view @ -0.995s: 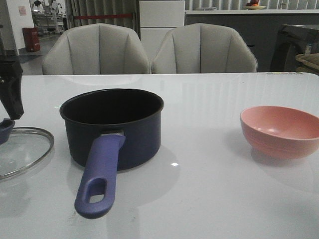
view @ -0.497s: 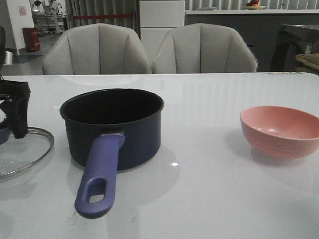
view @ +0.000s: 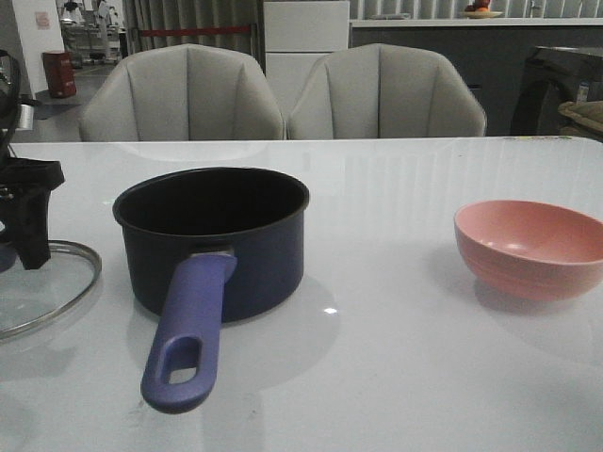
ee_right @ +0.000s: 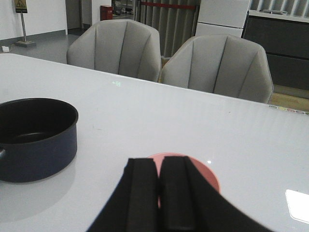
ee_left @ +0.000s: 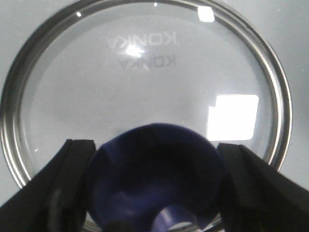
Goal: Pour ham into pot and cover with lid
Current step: 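Close the left gripper on the knob and lift the lid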
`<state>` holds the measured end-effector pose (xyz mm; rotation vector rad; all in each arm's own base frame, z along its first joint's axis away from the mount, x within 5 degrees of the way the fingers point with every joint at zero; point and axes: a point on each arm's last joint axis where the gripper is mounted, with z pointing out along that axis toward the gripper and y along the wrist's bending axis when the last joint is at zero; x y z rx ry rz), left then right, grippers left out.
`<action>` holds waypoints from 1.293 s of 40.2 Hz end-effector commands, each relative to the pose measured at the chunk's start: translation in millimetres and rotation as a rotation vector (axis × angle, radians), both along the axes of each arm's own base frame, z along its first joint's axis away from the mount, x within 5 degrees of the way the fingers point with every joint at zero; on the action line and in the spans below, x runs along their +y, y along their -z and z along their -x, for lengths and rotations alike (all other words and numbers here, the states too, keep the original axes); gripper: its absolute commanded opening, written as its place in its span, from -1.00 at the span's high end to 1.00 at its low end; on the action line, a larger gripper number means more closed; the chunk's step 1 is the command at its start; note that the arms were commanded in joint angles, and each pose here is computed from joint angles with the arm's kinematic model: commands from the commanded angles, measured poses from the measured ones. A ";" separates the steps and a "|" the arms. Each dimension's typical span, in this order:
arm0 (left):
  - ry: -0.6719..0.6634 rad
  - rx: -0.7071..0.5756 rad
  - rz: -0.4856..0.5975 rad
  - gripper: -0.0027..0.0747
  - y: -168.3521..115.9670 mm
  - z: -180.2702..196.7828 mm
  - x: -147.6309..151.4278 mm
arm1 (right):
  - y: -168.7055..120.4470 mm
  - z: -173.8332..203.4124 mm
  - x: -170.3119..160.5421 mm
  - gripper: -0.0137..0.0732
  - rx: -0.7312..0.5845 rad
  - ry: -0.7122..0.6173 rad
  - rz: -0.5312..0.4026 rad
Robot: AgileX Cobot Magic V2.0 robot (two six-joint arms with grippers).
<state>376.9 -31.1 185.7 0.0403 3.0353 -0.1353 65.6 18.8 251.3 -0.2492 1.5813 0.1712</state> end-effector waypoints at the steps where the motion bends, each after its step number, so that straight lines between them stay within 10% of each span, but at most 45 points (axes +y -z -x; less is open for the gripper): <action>1: 0.004 -0.068 0.010 0.54 -23.8 -0.5 -1.8 | -13.9 -0.5 -1.8 0.34 -0.081 0.020 -0.018; 33: 0.035 -0.214 0.060 0.62 -133.5 -20.4 -8.8 | -13.9 -0.5 -1.8 0.34 -0.081 0.020 -0.018; 52: 0.330 -0.280 0.054 0.62 -144.0 -0.5 -114.3 | -13.9 -0.5 -1.8 0.34 -0.081 0.020 -0.018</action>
